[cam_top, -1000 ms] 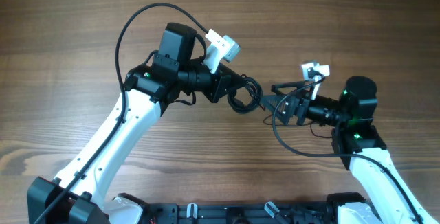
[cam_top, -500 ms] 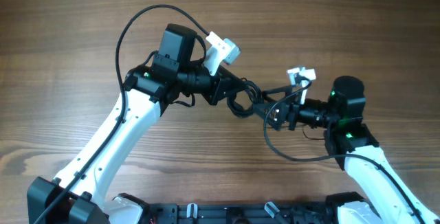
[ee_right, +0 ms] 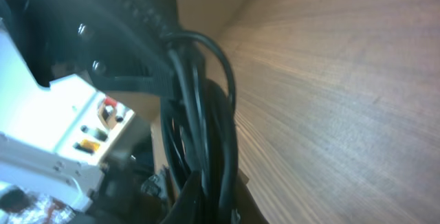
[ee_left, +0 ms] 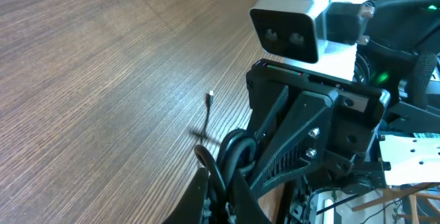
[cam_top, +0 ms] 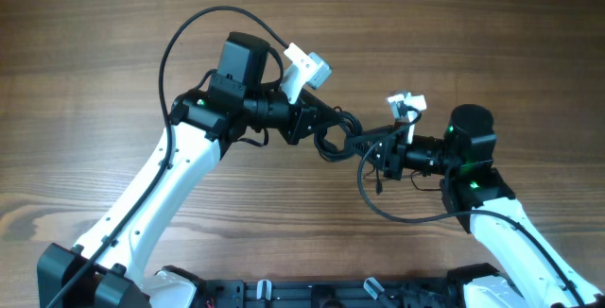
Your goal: Untangle cables
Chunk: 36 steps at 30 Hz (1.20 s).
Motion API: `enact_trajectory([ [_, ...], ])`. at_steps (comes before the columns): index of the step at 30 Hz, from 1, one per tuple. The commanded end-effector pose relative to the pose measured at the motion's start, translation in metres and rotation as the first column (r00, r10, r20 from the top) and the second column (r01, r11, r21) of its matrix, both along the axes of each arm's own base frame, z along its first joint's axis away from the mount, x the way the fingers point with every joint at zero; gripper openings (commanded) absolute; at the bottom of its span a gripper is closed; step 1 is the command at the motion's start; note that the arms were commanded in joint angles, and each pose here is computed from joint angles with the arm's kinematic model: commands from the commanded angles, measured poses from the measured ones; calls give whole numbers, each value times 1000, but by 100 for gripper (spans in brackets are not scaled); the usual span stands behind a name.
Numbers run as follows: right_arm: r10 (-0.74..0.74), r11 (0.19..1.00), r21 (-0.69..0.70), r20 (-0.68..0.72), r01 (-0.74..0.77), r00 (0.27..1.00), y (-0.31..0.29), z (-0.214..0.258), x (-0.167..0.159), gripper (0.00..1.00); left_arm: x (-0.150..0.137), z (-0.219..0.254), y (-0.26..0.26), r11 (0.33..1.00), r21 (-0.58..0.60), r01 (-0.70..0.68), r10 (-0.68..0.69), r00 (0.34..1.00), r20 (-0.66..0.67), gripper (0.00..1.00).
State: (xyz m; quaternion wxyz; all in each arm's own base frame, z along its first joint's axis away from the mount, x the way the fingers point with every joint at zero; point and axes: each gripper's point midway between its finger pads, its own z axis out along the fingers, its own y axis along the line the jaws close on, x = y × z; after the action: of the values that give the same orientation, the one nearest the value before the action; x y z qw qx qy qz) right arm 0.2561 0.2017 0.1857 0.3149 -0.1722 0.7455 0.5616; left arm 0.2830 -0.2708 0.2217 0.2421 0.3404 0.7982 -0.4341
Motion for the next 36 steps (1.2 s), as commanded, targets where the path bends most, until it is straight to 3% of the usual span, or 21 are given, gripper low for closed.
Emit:
enact_trajectory([
  [1,-144,989,13,-169,148,975,-7,-5,20,4,-6,20,-4,998,-46,38,-36,998,42,6],
  [3,-219,974,8,-229,227,948,-12,-8,30,4,-5,21,-4,998,-47,38,-36,998,46,20],
  [7,-250,962,41,-269,271,930,-14,-1,36,4,-4,22,-4,998,-49,37,-34,998,52,36],
  [9,-261,955,68,-265,288,928,-15,7,40,4,-5,21,-4,998,-47,37,-35,998,44,63],
  [10,-275,949,75,-282,307,919,-16,8,43,4,-5,21,-4,998,-46,37,-35,998,43,100],
  [14,-362,903,77,-391,422,846,-25,4,56,4,1,17,-1,999,-28,-31,31,1000,-3,100],
  [16,-381,893,75,-402,445,833,-28,3,58,4,18,6,9,981,45,-187,189,980,-60,100],
  [19,-393,882,77,-425,465,815,-29,2,61,4,43,-8,30,879,143,-455,474,864,-168,100],
  [22,-431,850,76,-467,521,772,-35,1,67,4,56,-14,43,741,191,-644,668,680,-302,100],
  [25,-435,844,77,-479,530,762,-36,0,68,4,57,-12,41,718,185,-671,686,636,-353,100],
  [30,-435,844,69,-489,531,756,-36,-2,67,4,50,-13,33,732,193,-653,672,648,-358,100],
  [31,-436,844,66,-492,532,754,-36,-3,67,4,49,-13,31,733,193,-652,671,650,-355,98],
  [34,-445,840,53,-502,540,741,-37,-7,67,4,46,-14,28,738,198,-645,668,655,-353,81],
  [36,-450,832,54,-518,553,727,-39,-7,68,4,45,-14,27,736,203,-646,669,648,-364,79],
])
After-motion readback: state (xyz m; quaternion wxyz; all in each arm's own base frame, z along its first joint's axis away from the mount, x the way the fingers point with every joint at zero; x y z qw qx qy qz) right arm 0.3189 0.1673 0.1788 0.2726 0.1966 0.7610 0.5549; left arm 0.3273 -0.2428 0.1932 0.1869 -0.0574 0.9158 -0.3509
